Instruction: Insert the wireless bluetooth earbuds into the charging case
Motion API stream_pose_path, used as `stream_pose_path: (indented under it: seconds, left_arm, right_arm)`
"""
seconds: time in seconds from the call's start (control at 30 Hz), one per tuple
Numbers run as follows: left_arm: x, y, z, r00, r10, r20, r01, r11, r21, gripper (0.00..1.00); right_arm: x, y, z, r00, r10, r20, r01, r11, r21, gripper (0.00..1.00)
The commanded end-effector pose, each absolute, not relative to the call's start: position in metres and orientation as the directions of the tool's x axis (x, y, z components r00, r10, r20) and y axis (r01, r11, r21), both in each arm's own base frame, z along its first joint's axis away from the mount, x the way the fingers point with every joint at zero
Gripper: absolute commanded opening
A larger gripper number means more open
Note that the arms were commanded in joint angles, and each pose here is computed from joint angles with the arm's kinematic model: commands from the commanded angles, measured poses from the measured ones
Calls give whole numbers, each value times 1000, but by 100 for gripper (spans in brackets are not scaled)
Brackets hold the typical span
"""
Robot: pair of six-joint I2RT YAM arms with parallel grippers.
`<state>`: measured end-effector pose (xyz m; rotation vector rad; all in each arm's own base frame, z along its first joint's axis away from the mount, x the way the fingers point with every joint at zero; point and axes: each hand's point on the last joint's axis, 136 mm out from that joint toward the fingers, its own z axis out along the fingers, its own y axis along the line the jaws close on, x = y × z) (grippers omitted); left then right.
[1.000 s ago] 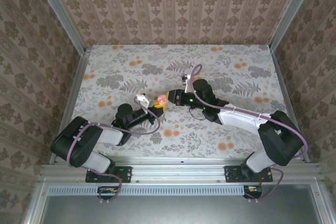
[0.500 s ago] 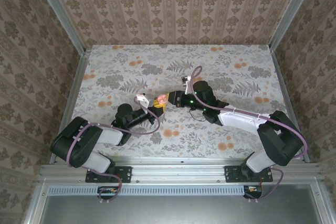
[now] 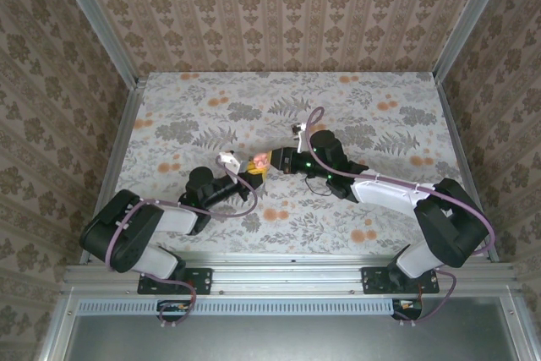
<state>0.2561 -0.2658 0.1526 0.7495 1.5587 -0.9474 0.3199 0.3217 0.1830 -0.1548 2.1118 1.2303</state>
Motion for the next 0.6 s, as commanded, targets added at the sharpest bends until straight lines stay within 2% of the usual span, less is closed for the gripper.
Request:
stream_pose_path:
  seconds: [0.0,0.57]
  left_arm:
    - [252,-268,170,-108,-31,-994,882,457,-110,11]
    - [245,-268,171,3,51,-999,897,441,25,12]
  right_arm:
    - [307,330,191,-777,151,-611,-462,523,716,21]
    - [301,325,199,-776,95,-623,-476,560,678,21]
